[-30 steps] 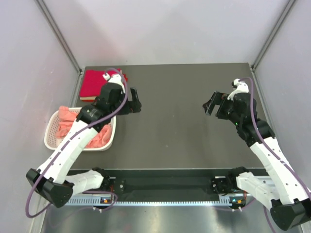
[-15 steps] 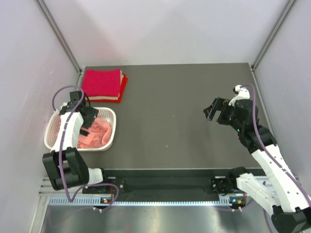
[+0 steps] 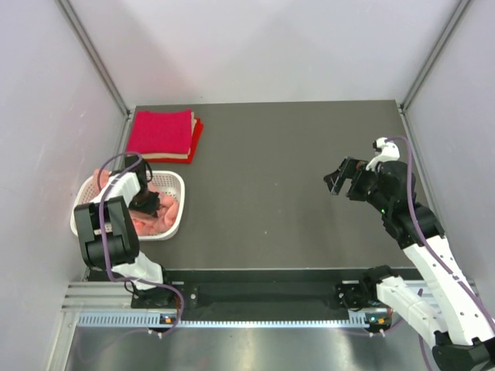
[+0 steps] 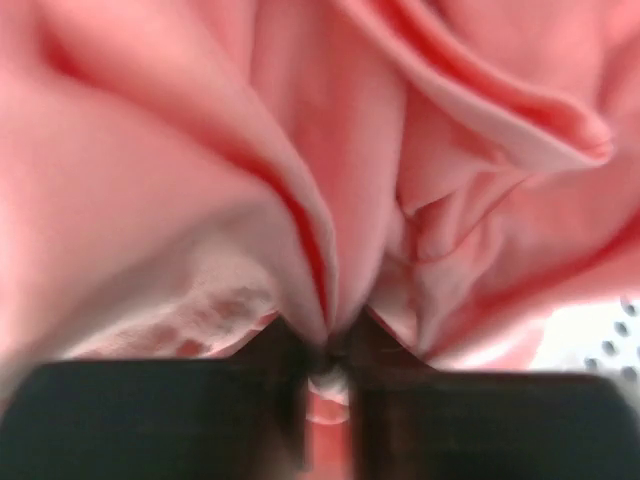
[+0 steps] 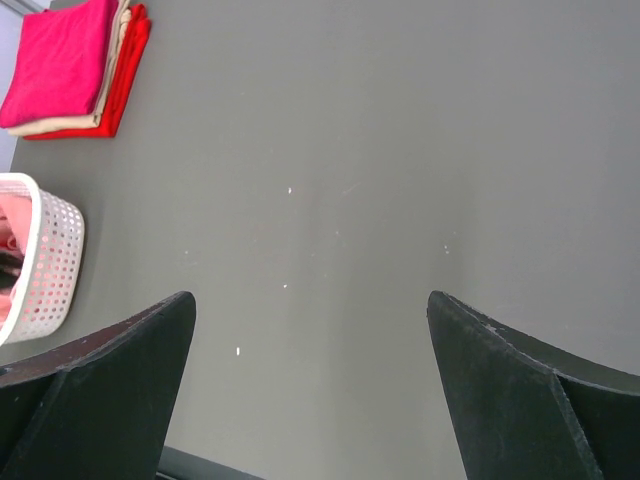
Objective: Fold and stack the t-shirts
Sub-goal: Grab the tshirt from the pile, then move the tshirt to the center of the board
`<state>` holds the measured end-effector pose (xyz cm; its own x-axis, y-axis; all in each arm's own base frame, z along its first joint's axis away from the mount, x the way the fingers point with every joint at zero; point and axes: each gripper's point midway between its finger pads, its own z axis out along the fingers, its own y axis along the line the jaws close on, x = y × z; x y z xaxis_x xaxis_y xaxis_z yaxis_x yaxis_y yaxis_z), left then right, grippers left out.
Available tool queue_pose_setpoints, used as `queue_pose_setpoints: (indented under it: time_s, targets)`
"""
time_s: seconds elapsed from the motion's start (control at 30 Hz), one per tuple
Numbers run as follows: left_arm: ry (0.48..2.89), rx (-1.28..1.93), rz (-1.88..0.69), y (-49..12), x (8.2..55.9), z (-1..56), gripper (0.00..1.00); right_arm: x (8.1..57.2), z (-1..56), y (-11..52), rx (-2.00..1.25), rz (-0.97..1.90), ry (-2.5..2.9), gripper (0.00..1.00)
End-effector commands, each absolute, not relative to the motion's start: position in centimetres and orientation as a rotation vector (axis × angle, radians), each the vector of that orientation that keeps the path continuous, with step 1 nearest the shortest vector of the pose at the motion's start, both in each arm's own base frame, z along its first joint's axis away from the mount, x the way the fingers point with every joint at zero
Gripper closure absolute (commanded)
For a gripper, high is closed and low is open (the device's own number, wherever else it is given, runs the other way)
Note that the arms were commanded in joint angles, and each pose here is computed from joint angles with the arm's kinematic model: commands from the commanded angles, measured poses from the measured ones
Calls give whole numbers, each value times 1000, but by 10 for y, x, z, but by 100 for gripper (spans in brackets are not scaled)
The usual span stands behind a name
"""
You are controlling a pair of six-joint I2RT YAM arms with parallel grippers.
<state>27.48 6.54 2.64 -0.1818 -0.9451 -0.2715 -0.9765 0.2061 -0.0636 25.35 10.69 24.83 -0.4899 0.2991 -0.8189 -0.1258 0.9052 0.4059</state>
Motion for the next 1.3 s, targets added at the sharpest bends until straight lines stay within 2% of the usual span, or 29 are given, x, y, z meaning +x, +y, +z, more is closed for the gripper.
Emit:
queue_pose_setpoints:
  time_s: [0.0, 0.03, 0.13, 0.23, 0.33, 0.47, 0.6, 0.7, 0.73, 0.77, 0.8, 0.83, 0.87, 0.9, 0.93, 1.03, 1.1, 1.13, 1.27]
  targets:
    - [2205, -1771, 19, 59, 305, 45, 100, 251, 263, 109, 118, 531, 1986, 0]
    - [2202, -1736, -18, 58, 311, 60, 100, 251, 262, 108, 120, 529, 1990, 0]
    - [2105, -1507, -127, 60, 341, 153, 100, 252, 265, 110, 126, 538, 1986, 0]
    - [1862, -1106, -192, 46, 371, 299, 100, 252, 269, 110, 129, 544, 1987, 0]
    - [1622, -690, -461, -12, 368, 442, 100, 251, 274, 110, 139, 550, 1978, 1]
    - [1484, -368, -868, -95, 342, 530, 100, 249, 281, 111, 154, 573, 1961, 1]
    - [1577, -95, -1165, -191, 333, 523, 100, 243, 304, 108, 160, 584, 1928, 0]
    - [1720, 19, -1238, -246, 325, 464, 97, 236, 311, 105, 176, 586, 1924, 0]
    - [1839, 15, -1242, -260, 326, 412, 95, 236, 310, 99, 202, 557, 1922, 0]
    - [1901, 31, -1259, -272, 321, 385, 94, 232, 309, 97, 216, 553, 1929, 0]
    - [1951, 82, -1312, -295, 308, 360, 85, 228, 308, 95, 219, 551, 1925, 0]
    - [2096, 79, -1310, -305, 296, 296, 74, 227, 306, 92, 228, 540, 1924, 0]
    - [2157, 98, -1325, -315, 286, 267, 65, 226, 299, 90, 242, 530, 1933, 0]
    - [2221, 133, -1355, -333, 272, 236, 52, 222, 297, 87, 253, 523, 1926, 0]
    - [2333, 145, -1355, -334, 254, 192, 49, 223, 293, 82, 272, 500, 1924, 0]
    - [2512, 129, -1274, -328, 236, 124, 47, 222, 273, 72, 314, 433, 1954, 0]
    - [2585, 125, -1159, -315, 233, 102, 43, 227, 256, 70, 323, 395, 1991, 0]
    - [2587, 105, -1077, -308, 239, 98, 38, 231, 252, 69, 313, 370, 2000, 0]
    - [2585, 111, -874, -287, 252, 99, 35, 257, 220, 74, 273, 282, 2119, 5]
